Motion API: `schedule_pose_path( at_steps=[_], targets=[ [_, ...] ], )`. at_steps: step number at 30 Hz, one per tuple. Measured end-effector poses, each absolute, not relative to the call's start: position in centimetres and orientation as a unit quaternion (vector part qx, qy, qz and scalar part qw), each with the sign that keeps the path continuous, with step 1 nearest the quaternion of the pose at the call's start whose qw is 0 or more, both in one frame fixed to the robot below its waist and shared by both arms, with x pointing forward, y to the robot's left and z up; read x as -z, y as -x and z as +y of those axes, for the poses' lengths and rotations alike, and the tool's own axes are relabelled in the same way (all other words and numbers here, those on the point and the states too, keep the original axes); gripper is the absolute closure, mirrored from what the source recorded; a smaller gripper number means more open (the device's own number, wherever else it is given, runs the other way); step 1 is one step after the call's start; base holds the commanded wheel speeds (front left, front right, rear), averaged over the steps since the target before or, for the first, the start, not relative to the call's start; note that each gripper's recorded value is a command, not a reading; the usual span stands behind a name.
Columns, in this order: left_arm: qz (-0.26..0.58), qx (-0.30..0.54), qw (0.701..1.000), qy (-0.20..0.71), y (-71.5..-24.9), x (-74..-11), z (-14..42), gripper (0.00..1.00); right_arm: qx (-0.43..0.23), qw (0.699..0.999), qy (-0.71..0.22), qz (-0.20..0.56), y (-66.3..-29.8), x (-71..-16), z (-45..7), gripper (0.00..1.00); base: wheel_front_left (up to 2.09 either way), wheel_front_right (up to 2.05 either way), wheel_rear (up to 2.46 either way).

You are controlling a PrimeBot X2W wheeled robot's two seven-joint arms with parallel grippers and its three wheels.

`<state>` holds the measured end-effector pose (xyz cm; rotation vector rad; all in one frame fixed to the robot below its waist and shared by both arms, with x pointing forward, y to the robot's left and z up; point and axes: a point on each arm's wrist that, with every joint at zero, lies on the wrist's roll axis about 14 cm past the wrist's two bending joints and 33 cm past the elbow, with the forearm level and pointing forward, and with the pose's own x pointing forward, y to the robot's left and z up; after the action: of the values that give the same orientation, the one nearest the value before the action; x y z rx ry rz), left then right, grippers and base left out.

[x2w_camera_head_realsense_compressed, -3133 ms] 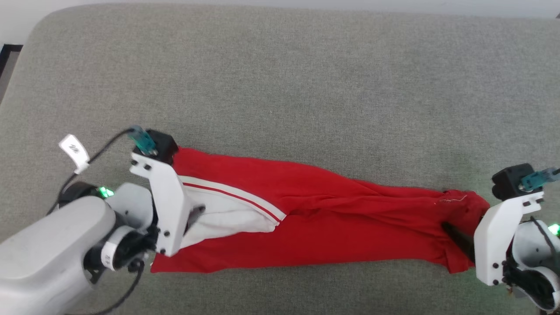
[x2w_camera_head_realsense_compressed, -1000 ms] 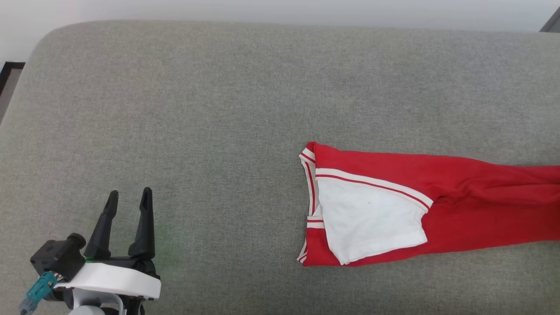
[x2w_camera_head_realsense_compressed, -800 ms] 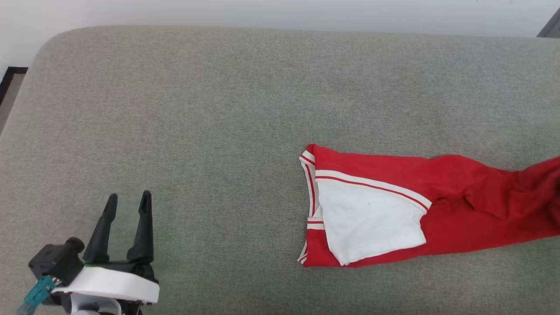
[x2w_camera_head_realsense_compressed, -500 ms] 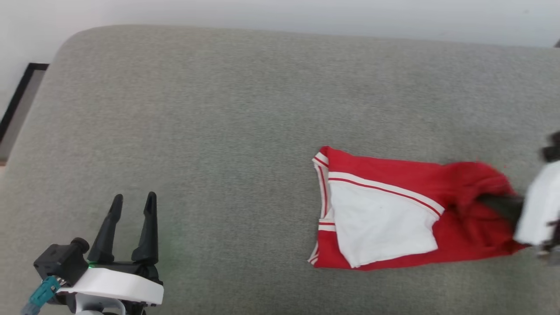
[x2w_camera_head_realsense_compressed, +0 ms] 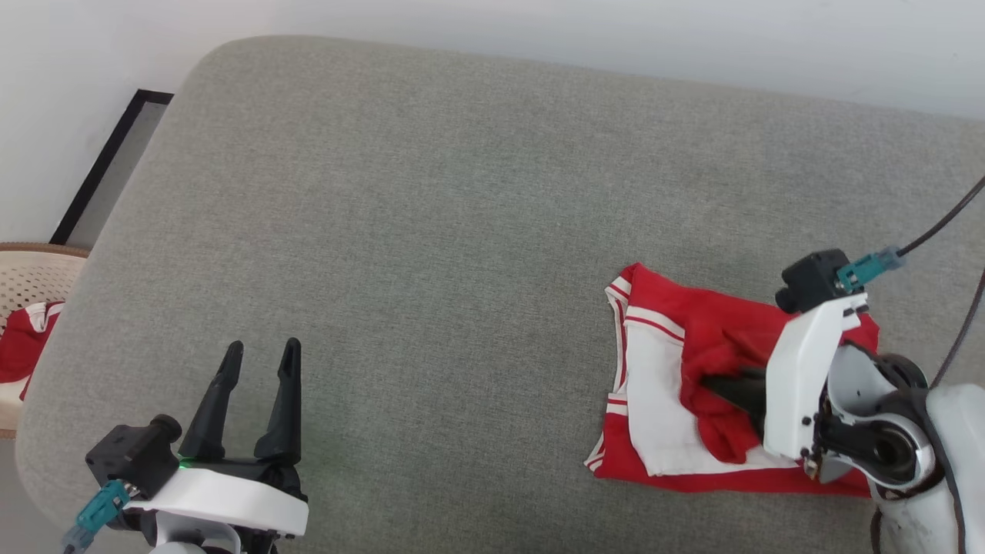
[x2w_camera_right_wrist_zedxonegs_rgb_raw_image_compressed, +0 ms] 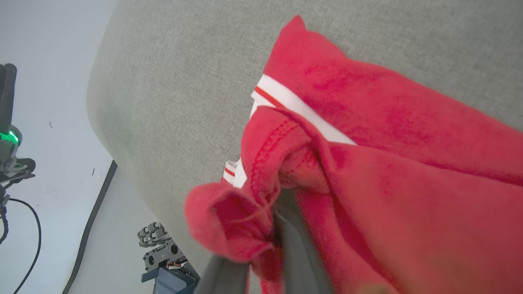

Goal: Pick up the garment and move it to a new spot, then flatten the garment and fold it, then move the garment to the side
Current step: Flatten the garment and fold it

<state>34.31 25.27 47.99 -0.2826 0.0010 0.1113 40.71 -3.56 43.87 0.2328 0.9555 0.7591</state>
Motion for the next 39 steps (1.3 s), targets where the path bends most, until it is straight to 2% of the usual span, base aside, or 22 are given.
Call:
schedule_pose_path(
  at_steps=[1,8,18,25,31,39],
  targets=[
    [-0.002,-0.057,0.988,0.143,-34.3,-48.1,25.3,0.0,-0.356,0.816,-0.111,0.441,-41.0,-44.1,-3.4,0.0,0.0,0.0,0.0],
    [-0.008,-0.056,0.988,0.144,-34.3,-48.5,25.5,0.0,-0.358,0.831,-0.117,0.41,-41.6,-45.9,-3.6,0.0,0.0,0.0,0.0],
    [-0.014,-0.033,0.988,0.148,-35.4,-48.9,24.6,0.0,-0.303,0.9,-0.119,0.291,-44.2,-51.2,-8.8,0.0,0.0,0.0,0.0],
    [-0.02,-0.013,0.989,0.144,-36.4,-49.4,23.8,0.0,-0.244,0.948,-0.103,0.173,-44.6,-54.7,-13.3,0.0,0.0,0.0,0.0],
    [-0.027,0.004,0.99,0.137,-36.5,-50.0,23.1,0.0,-0.186,0.975,-0.078,0.092,-43.0,-54.9,-17.3,0.0,0.0,0.0,0.0],
    [-0.035,0.011,0.991,0.129,-35.5,-50.6,22.8,0.0,-0.127,0.989,-0.055,0.044,-40.0,-52.9,-20.8,0.0,0.0,0.0,0.0]
  ],
)
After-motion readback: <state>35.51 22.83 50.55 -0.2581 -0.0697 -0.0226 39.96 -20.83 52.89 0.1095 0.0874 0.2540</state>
